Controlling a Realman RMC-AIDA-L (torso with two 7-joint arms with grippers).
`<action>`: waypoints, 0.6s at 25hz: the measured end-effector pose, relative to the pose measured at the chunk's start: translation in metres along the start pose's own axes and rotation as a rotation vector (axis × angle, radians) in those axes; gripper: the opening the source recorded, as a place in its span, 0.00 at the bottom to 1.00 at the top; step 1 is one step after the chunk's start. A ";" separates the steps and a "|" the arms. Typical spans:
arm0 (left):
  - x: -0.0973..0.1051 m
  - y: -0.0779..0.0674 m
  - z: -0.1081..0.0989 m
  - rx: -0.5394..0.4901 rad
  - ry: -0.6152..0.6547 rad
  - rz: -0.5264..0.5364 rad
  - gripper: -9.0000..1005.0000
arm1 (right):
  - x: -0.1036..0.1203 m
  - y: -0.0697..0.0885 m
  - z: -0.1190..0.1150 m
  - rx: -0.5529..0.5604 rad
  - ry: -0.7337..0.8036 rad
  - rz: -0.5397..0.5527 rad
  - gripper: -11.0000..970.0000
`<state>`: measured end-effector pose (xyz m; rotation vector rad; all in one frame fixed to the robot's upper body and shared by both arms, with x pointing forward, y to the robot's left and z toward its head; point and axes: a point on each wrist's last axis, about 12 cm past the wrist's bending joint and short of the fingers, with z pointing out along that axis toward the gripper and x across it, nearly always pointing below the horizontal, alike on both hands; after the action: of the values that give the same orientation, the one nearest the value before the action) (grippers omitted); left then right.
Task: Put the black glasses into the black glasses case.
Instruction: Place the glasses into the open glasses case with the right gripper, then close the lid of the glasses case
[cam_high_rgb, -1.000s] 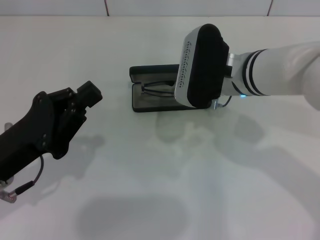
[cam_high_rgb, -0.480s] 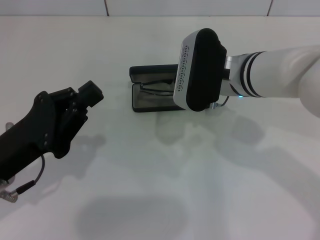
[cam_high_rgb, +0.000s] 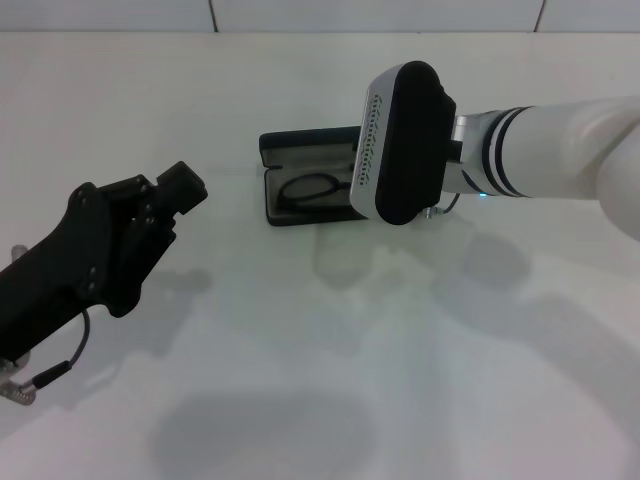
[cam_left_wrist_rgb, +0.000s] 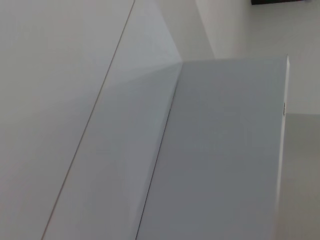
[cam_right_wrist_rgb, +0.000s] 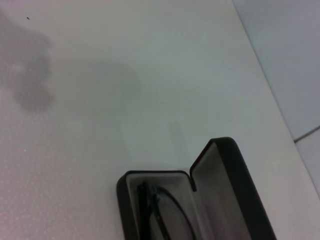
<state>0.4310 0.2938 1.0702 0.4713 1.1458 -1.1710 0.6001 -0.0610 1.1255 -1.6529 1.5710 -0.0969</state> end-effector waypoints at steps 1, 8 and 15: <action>0.000 0.000 0.000 0.000 0.000 0.000 0.06 | 0.000 0.000 0.000 -0.001 0.000 0.002 0.11; 0.000 -0.001 -0.001 -0.003 0.000 -0.001 0.06 | -0.002 0.005 -0.004 -0.010 -0.017 0.028 0.23; -0.010 0.011 0.010 0.008 -0.036 0.046 0.06 | -0.005 0.033 -0.037 -0.026 -0.142 0.207 0.24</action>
<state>0.4457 0.2949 1.0802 0.4780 1.0942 -1.1401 0.5524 -0.0712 1.1321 -1.4731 1.6299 0.1466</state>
